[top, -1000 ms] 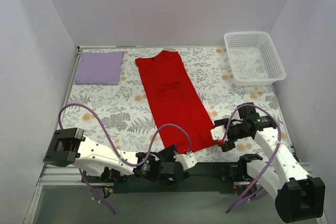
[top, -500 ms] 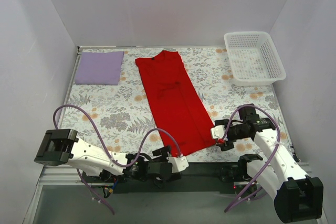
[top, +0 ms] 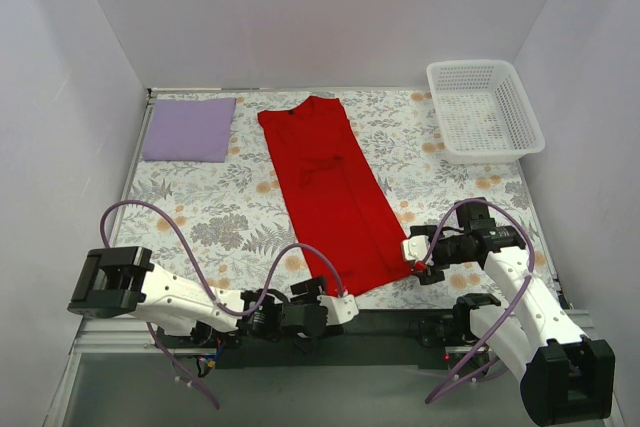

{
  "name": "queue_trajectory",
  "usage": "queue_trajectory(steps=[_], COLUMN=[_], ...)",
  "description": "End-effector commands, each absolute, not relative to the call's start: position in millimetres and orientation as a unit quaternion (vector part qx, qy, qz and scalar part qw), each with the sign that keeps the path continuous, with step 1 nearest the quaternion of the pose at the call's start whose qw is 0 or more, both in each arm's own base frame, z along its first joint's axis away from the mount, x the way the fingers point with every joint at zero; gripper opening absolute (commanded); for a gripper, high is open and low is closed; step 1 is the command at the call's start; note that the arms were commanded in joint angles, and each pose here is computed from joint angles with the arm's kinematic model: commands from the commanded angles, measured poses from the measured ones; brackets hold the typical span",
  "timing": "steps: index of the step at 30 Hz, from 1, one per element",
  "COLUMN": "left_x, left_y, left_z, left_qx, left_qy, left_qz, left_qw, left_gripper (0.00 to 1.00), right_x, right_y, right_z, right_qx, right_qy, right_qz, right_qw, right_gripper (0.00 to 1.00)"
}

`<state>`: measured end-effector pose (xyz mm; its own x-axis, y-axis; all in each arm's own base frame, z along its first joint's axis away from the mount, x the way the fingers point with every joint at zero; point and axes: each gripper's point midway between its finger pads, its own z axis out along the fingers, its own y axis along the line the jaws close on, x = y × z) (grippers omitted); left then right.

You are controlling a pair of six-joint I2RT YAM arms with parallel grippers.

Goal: Fold and stack the t-shirts

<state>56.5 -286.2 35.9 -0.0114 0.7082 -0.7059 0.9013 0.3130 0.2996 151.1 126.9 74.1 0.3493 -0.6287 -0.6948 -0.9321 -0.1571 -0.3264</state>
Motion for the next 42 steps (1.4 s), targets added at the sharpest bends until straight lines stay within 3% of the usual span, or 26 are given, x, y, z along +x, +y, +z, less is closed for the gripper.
queue_trajectory(steps=[1,6,9,21,30,34,36,37,42], left_x=[64.5,69.6,75.2,86.3,86.5,88.3,89.2,88.6,90.2], left_y=[-300.1,-325.1,-332.7,-346.1,-338.9,-336.5,-335.1,-335.1,-334.1], left_z=[53.7,71.0,64.9,41.0,15.0,14.8,14.6,14.8,18.9], left_qx=[0.560,0.558,0.558,0.581,0.592,0.591,0.591,0.592,0.589], left_qy=[0.692,0.682,0.688,0.687,0.698,0.700,0.701,0.701,0.700], left_qz=[-0.137,-0.165,-0.173,-0.170,-0.143,-0.135,-0.131,-0.132,-0.133], left_qw=[0.434,0.444,0.431,0.402,0.377,0.377,0.376,0.375,0.381], left_gripper=[0.71,0.70,0.63,0.55,0.43,0.29,0.05,0.00,0.00], right_x=[150.6,151.3,151.4,151.9,151.0,148.0,147.8,147.9,147.3], right_y=[130.8,130.5,129.8,127.7,126.8,126.0,125.6,125.0,120.7], right_z=[76.4,76.4,75.7,74.5,71.6,66.1,64.2,62.9,51.5], right_qx=[-0.726,-0.726,-0.725,-0.721,-0.722,-0.732,-0.739,-0.743,-0.771], right_qy=[0.528,0.529,0.530,0.534,0.534,0.524,0.516,0.512,0.487], right_qz=[0.213,0.213,0.212,0.211,0.213,0.210,0.207,0.204,0.195], right_qw=[0.384,0.386,0.385,0.388,0.384,0.382,0.382,0.380,0.361], right_gripper=[0.82,0.82,0.82,0.81,0.81,0.80,0.79,0.79,0.77])
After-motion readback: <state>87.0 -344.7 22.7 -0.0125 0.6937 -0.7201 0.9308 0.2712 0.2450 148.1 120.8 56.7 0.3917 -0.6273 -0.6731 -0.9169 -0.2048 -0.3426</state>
